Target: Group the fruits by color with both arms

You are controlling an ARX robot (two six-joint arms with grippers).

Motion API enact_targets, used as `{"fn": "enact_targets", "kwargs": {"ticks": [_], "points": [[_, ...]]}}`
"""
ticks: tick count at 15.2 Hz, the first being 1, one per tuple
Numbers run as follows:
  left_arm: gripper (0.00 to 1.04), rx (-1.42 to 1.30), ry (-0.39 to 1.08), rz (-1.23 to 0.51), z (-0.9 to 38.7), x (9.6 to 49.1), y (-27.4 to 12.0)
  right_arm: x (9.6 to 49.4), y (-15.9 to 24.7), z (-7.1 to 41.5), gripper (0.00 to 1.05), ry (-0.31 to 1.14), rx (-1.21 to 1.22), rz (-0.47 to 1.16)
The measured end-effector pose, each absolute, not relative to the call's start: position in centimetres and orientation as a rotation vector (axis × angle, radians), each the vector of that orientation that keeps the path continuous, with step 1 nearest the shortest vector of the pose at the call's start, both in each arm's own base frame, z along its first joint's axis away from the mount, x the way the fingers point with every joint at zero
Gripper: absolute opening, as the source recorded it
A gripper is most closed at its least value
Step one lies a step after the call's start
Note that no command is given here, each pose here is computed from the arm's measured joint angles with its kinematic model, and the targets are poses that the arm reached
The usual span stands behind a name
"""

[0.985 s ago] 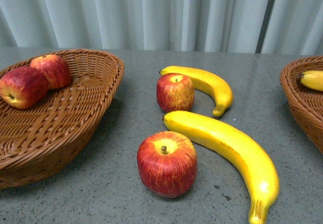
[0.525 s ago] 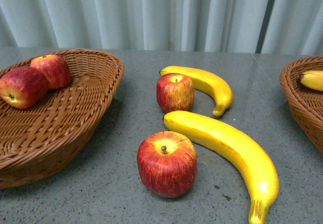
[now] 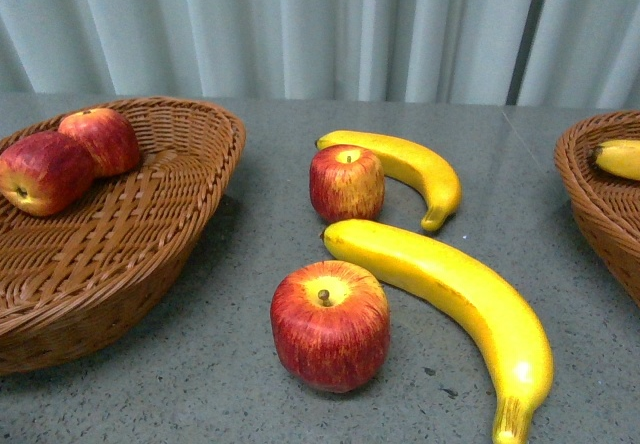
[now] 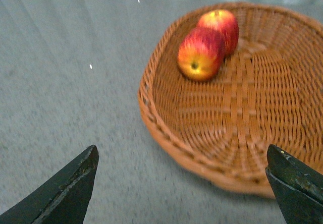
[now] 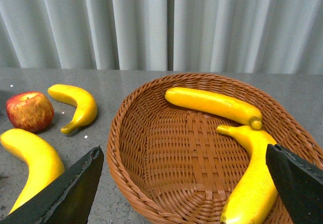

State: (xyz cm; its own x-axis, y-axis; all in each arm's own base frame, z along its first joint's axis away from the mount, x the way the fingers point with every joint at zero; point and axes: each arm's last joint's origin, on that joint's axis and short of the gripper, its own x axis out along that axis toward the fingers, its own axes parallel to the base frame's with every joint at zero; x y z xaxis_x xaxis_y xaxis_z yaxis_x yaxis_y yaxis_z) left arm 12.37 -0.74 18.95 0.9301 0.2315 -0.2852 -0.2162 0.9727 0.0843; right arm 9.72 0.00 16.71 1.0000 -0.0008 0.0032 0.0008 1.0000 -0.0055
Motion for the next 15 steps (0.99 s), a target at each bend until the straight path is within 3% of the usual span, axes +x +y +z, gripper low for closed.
{"fn": "enact_targets", "kwargs": {"ticks": [3, 6, 10, 15], "points": [[0.98, 0.096, 0.185, 0.005, 22.9, 18.2, -2.5, 9.7, 0.0, 16.7, 0.98, -0.004, -0.006, 0.0], [0.98, 0.16, 0.259, -0.369, 24.0, 23.5, -8.5, 9.7, 0.0, 16.7, 0.98, -0.004, -0.006, 0.0], [0.98, 0.238, 0.376, -0.604, 20.6, 24.7, -15.2, 9.7, 0.0, 16.7, 0.98, -0.004, -0.006, 0.0], [0.98, 0.273, 0.467, -0.666, 17.3, 24.7, -17.1, 9.7, 0.0, 16.7, 0.98, -0.004, -0.006, 0.0]]}}
